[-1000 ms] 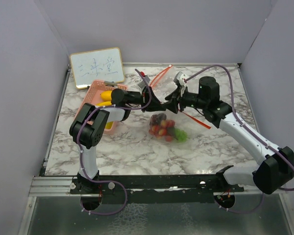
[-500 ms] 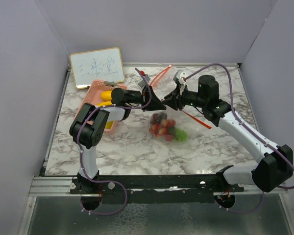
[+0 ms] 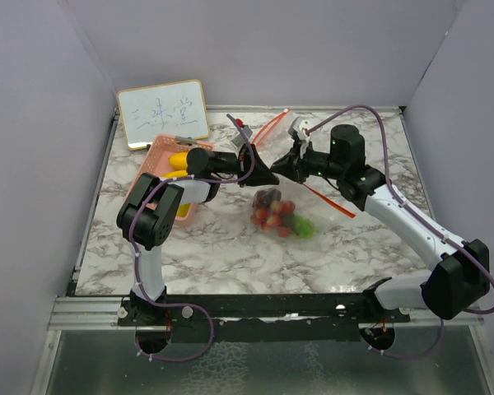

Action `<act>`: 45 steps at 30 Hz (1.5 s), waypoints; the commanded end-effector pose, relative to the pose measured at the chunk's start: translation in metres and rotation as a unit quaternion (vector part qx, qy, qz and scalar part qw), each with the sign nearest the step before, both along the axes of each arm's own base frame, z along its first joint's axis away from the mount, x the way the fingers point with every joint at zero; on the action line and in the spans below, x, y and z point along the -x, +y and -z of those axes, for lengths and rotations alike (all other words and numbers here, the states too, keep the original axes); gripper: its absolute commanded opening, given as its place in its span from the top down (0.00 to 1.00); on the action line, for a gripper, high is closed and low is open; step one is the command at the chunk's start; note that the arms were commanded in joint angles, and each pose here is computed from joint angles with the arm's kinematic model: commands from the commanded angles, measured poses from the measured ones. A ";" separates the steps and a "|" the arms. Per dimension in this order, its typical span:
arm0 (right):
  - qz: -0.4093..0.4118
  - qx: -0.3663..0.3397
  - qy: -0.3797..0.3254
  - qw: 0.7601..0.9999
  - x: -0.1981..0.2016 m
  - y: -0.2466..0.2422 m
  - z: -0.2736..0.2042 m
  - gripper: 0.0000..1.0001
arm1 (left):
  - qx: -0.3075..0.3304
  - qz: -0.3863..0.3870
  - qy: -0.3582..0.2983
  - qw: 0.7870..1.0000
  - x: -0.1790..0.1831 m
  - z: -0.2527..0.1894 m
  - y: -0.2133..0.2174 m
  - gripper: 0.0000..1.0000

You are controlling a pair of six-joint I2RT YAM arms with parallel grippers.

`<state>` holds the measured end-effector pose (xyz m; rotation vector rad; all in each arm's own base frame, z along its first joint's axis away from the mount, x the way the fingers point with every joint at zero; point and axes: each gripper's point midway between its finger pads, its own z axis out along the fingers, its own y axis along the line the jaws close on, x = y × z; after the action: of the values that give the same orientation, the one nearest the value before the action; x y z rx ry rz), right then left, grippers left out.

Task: Open the zip-top bag and remove the fake food

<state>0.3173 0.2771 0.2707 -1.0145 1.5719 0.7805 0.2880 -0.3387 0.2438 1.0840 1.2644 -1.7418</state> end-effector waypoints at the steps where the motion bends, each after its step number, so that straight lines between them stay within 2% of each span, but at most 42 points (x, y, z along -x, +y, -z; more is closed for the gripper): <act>1: 0.003 -0.007 -0.026 1.000 -0.007 0.002 -0.016 0.99 | 0.059 -0.003 -0.106 0.993 0.006 -0.025 0.001 1.00; 24: 0.074 0.028 -0.020 0.997 0.004 -0.032 0.009 0.99 | 0.090 -0.094 -0.091 0.987 -0.035 -0.047 0.035 1.00; 30: 0.087 0.025 0.000 0.996 0.025 -0.044 0.018 0.99 | 0.105 -0.138 -0.070 0.982 -0.065 -0.051 0.050 1.00; 38: 0.113 0.020 0.025 0.993 0.065 -0.071 0.028 0.99 | 0.112 -0.170 -0.096 0.974 -0.091 -0.053 0.066 1.00; 45: 0.121 0.016 0.033 0.992 0.090 -0.085 0.018 0.99 | 0.125 -0.232 -0.091 0.960 -0.132 -0.064 0.111 1.00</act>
<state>0.2437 0.2034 0.2550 -0.8375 1.6705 0.6267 0.3984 -0.2676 0.2638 0.7503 1.2878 -1.5476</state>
